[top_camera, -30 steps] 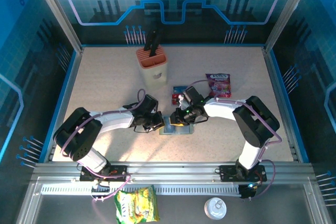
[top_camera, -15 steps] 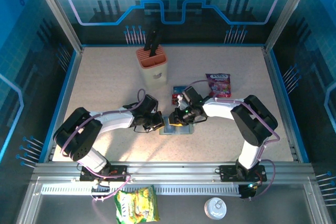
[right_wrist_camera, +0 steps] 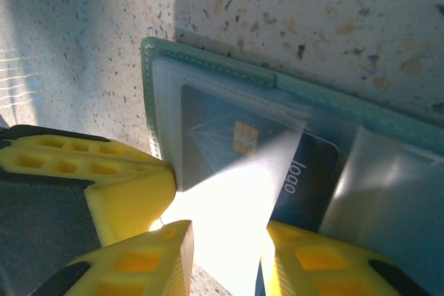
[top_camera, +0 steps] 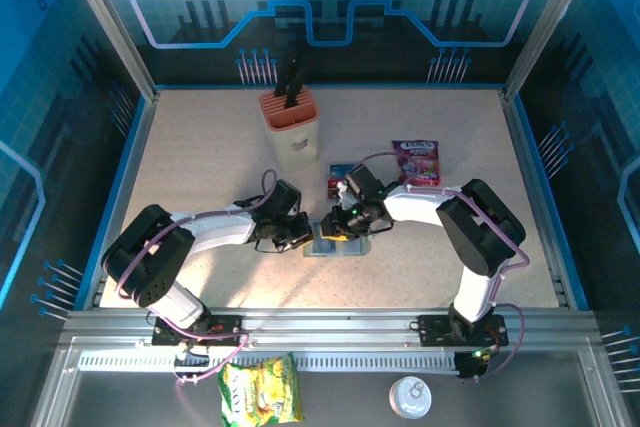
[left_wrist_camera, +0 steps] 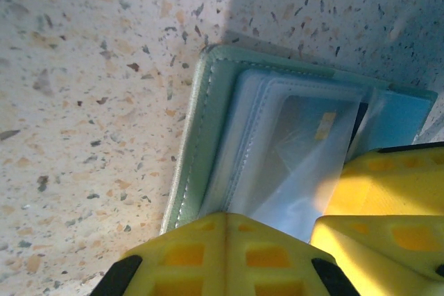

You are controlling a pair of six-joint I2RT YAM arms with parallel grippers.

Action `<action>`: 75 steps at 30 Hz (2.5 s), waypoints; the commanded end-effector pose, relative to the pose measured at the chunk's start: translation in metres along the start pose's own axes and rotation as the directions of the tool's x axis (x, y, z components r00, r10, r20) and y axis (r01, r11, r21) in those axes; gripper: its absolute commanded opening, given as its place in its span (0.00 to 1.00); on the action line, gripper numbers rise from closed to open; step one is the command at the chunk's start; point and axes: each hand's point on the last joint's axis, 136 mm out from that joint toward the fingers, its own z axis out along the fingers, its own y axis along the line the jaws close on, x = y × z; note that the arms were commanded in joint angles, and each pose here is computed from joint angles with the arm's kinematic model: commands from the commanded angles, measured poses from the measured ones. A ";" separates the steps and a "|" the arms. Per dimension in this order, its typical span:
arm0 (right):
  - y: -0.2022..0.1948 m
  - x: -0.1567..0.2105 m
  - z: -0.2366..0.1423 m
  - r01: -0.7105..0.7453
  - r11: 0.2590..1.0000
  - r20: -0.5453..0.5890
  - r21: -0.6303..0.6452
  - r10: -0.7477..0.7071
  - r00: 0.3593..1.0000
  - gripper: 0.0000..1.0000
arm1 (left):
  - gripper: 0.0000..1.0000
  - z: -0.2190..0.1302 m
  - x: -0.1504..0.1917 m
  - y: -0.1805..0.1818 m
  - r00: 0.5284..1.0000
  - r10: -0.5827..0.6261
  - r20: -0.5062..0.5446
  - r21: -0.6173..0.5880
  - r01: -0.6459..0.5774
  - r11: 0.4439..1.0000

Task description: Take the credit cards out of the card holder

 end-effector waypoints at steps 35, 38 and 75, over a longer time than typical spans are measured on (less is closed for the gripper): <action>0.004 0.002 -0.028 0.064 0.993 0.031 0.099 -0.067 0.997 0.32 | 0.00 -0.012 -0.001 -0.017 1.000 0.017 -0.005 0.054 -0.016 0.998; 0.003 0.003 -0.028 0.060 0.994 0.029 0.097 -0.063 0.998 0.31 | 0.00 -0.008 0.000 -0.018 1.000 0.024 -0.017 0.050 -0.023 0.998; -0.002 0.012 0.008 -0.029 0.999 -0.062 -0.015 0.028 0.998 0.31 | 0.00 0.002 0.008 0.008 0.999 0.007 -0.053 -0.046 -0.010 0.999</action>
